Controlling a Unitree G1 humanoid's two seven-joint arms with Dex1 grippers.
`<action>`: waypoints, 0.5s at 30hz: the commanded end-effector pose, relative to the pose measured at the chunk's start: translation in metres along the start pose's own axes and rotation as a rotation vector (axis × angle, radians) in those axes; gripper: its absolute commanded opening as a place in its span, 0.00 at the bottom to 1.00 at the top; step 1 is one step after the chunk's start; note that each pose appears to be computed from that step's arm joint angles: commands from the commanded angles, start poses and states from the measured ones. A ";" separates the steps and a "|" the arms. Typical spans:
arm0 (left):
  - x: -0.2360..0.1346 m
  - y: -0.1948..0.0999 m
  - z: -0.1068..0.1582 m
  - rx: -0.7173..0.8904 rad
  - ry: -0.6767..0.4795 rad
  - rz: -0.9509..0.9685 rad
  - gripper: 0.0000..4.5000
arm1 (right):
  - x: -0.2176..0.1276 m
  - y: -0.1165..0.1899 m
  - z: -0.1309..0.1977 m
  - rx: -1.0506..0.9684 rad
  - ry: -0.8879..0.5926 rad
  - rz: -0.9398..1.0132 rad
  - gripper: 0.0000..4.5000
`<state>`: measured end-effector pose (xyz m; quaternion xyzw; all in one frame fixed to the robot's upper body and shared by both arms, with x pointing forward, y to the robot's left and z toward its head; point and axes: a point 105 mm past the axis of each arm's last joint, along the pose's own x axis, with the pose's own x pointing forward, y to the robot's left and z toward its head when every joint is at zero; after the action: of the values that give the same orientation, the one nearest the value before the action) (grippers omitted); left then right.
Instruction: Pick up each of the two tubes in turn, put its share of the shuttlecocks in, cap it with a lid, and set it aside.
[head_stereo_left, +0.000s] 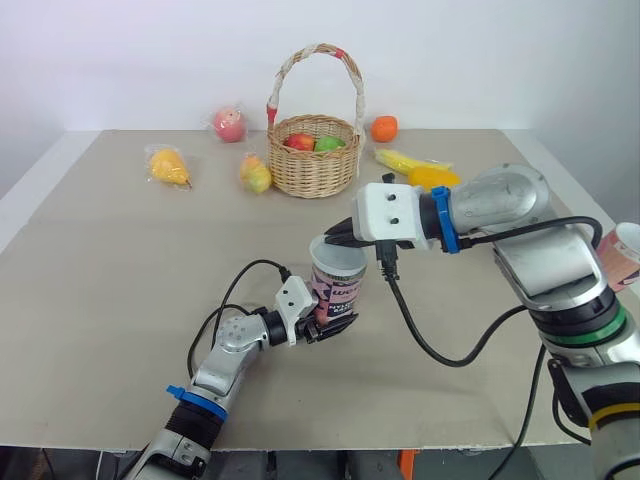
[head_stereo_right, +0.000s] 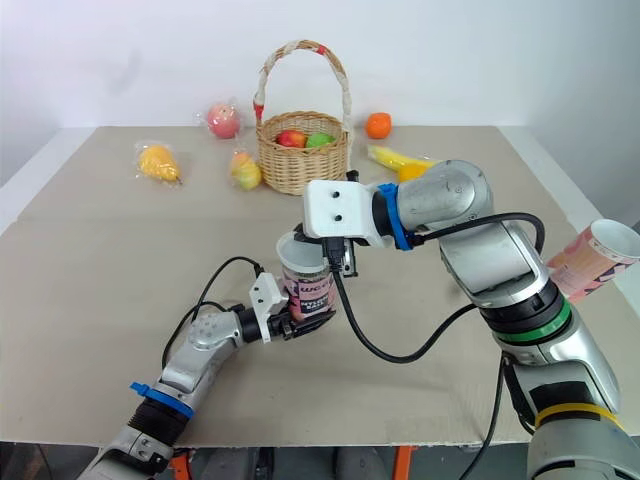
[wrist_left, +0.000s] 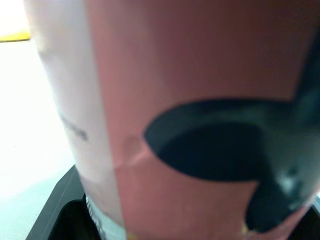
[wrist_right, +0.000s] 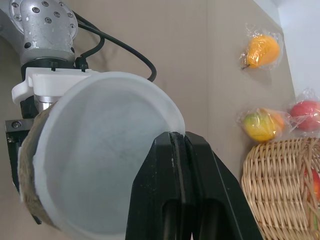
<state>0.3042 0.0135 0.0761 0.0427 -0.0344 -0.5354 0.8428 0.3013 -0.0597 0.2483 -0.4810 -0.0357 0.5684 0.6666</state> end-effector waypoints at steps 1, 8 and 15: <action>-0.007 -0.002 -0.030 -0.063 0.101 0.017 0.67 | -0.008 -0.001 -0.004 -0.008 0.037 0.006 0.03; -0.006 -0.002 -0.030 -0.064 0.100 0.016 0.67 | -0.011 -0.006 0.002 -0.037 0.028 -0.003 0.03; -0.005 -0.002 -0.029 -0.067 0.095 0.015 0.67 | -0.014 -0.012 0.016 0.013 -0.090 -0.047 0.03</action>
<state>0.3047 0.0121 0.0768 0.0422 -0.0358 -0.5370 0.8418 0.2986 -0.0600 0.2569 -0.4665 -0.0444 0.5773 0.6687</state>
